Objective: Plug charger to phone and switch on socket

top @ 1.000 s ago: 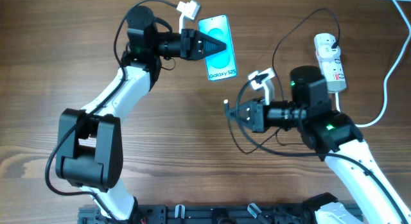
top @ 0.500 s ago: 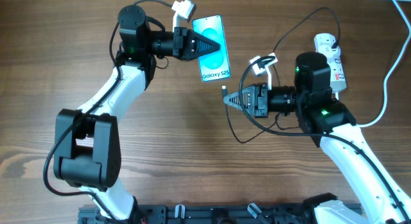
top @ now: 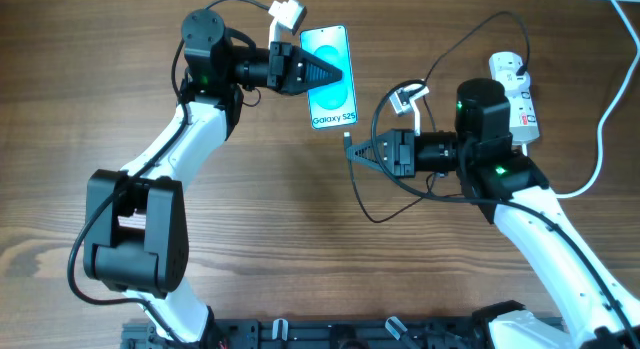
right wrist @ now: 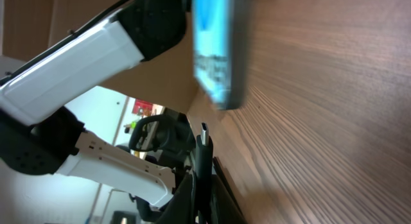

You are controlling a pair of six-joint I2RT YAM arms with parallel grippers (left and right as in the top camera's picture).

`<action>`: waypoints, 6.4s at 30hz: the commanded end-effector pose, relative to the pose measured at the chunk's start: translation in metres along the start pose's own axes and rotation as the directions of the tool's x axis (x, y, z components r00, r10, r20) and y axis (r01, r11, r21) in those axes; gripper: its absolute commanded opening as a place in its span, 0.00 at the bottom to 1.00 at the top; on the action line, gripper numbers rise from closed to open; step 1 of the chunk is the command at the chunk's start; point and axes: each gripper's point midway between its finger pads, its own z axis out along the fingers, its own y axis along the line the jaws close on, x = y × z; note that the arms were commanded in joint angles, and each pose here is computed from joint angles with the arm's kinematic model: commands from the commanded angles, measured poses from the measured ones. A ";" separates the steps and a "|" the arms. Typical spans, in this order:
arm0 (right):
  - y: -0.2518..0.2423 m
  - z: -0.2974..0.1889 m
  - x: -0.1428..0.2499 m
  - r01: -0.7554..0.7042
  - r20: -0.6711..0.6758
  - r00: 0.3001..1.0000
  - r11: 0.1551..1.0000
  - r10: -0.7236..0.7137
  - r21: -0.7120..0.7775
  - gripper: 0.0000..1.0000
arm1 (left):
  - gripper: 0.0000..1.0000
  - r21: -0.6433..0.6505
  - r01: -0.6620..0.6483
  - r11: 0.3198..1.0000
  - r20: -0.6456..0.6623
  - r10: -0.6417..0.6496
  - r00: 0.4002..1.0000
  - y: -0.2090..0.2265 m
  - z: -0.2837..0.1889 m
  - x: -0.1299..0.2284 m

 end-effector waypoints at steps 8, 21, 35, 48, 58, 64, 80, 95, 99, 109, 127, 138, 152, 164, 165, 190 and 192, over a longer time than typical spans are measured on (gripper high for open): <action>0.002 0.003 -0.005 -0.015 0.000 1.000 0.999 0.015 -0.031 0.04 | 0.04 0.008 0.016 1.000 -0.010 -0.016 1.000 -0.015 0.006 -0.001; 0.003 0.003 -0.006 -0.022 0.003 1.000 0.999 0.022 -0.034 0.04 | 0.04 0.006 0.008 1.000 0.004 -0.008 1.000 -0.015 0.010 -0.003; 0.005 0.013 -0.002 -0.013 -0.006 1.000 1.000 0.013 -0.021 0.04 | 0.04 0.013 0.006 1.000 -0.008 -0.006 1.000 -0.016 0.018 0.000; 0.005 0.013 -0.002 -0.014 -0.006 1.000 1.000 0.014 -0.021 0.04 | 0.04 0.006 -0.020 1.000 -0.021 0.020 1.000 -0.015 -0.005 0.001; 0.005 0.013 -0.002 -0.013 -0.006 1.000 1.000 0.013 -0.021 0.04 | 0.04 0.019 -0.018 1.000 -0.048 0.019 0.999 -0.017 0.007 0.006; 0.003 0.013 -0.004 -0.020 0.003 1.000 1.000 0.020 -0.010 0.04 | 0.04 0.019 -0.015 1.000 -0.048 0.016 0.999 -0.017 0.007 0.006; 0.000 0.013 -0.007 -0.036 0.019 0.999 0.999 0.036 0.007 0.04 | 0.04 0.019 -0.007 1.000 -0.051 0.008 0.999 -0.017 0.007 0.006; 0.005 0.013 -0.012 0.000 0.035 0.999 1.000 0.000 -0.006 0.04 | 0.04 0.034 -0.006 0.999 -0.083 0.009 0.997 -0.019 0.020 0.013; 0.007 0.013 -0.010 -0.004 0.023 1.000 1.000 0.005 -0.017 0.09 | 0.04 0.033 -0.012 0.999 -0.080 0.014 0.997 -0.019 0.018 0.012; 0.011 0.013 -0.005 -0.026 -0.003 1.000 0.999 0.026 -0.045 0.17 | 0.04 0.014 -0.024 1.000 -0.035 0.025 0.999 -0.016 0.003 0.003; 0.012 0.025 -0.001 -0.041 -0.005 0.999 0.999 0.041 -0.019 0.15 | 0.04 0.010 -0.039 0.999 -0.017 0.039 0.999 -0.016 0.003 0.000; 0.007 0.024 -0.006 -0.038 0.021 0.999 0.999 0.038 0.004 0.04 | 0.04 0.018 -0.037 0.999 -0.045 0.038 0.998 -0.018 0.004 0.005; 0.013 0.023 -0.016 0.004 0.054 0.999 1.000 -0.004 -0.001 0.04 | 0.04 0.032 -0.009 0.999 -0.082 0.011 0.997 -0.018 0.015 0.012; 0.012 0.016 -0.025 0.003 0.083 0.997 1.000 -0.003 0.005 0.05 | 0.04 0.035 0.011 0.999 -0.094 -0.007 0.996 -0.013 0.018 0.034; 0.013 0.016 -0.027 0.007 0.085 0.996 1.000 -0.007 0.004 0.05 | 0.04 0.036 0.002 0.999 -0.093 0.001 0.996 -0.014 0.018 0.037; 0.022 0.016 -0.025 0.055 0.063 0.997 0.998 -0.054 -0.023 0.05 | 0.03 0.049 0.085 0.995 -0.153 -0.076 0.985 -0.013 0.036 0.066; 0.022 0.015 -0.025 0.059 0.063 0.996 0.998 -0.057 -0.024 0.04 | 0.03 0.049 0.095 0.994 -0.158 -0.086 0.984 -0.014 0.038 0.068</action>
